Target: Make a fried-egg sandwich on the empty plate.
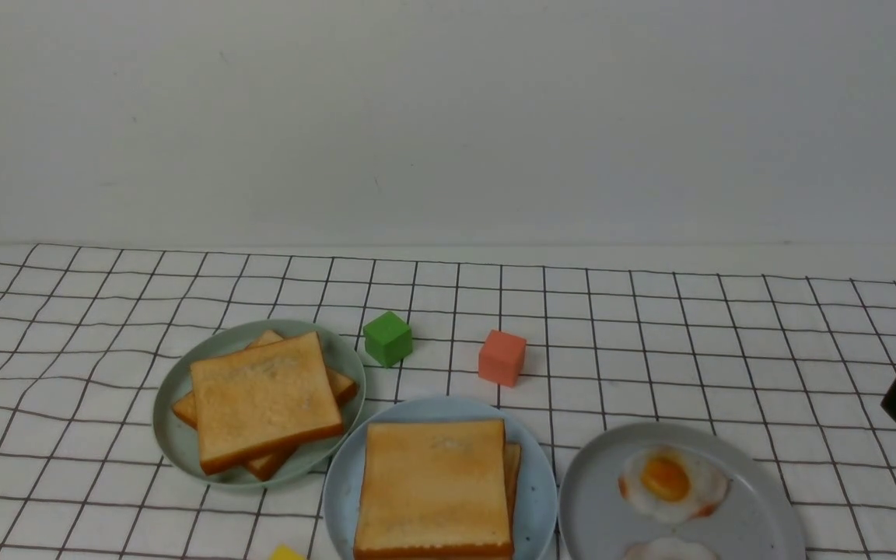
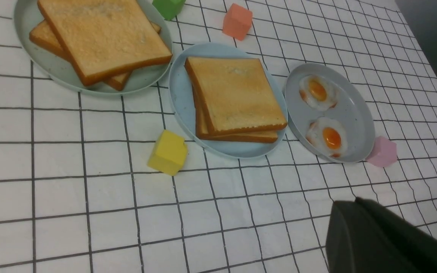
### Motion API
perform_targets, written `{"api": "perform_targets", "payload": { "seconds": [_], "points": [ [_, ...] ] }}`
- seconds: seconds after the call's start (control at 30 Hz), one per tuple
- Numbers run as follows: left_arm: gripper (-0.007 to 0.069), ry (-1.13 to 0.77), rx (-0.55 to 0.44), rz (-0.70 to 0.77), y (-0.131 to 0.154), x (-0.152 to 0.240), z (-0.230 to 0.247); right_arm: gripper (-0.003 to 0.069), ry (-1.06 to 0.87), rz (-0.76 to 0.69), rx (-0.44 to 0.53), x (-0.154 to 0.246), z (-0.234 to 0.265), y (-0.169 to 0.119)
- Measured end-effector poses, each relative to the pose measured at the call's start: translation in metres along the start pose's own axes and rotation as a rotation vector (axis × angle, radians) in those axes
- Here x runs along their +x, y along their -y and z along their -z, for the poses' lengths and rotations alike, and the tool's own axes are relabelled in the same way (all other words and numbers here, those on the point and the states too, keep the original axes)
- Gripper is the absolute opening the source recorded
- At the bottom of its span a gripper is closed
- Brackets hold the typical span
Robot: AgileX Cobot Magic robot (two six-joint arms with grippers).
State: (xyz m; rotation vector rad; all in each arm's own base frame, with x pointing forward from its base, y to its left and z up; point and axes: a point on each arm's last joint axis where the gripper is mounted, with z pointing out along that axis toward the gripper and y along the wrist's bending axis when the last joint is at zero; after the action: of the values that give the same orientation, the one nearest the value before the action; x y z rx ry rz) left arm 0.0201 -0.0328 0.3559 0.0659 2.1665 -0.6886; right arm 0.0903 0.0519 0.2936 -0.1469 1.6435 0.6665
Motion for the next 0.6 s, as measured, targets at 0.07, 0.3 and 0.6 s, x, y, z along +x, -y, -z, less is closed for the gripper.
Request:
{"api": "perform_targets", "payload": {
  "seconds": [0.07, 0.3, 0.6],
  "points": [
    [-0.0013, 0.002, -0.007, -0.004, -0.001, 0.0, 0.0, 0.001, 0.0, 0.0, 0.0, 0.0, 0.0, 0.0],
    [-0.0013, 0.034, -0.091, -0.053, -0.008, -0.003, 0.0, 0.0017, 0.0, 0.0, 0.0, 0.0, 0.0, 0.0],
    [-0.001, 0.294, -0.211, -0.186, -0.025, -0.021, -0.014, 0.0027, 0.001, 0.0, 0.0, 0.0, 0.0, 0.0]
  ]
}}
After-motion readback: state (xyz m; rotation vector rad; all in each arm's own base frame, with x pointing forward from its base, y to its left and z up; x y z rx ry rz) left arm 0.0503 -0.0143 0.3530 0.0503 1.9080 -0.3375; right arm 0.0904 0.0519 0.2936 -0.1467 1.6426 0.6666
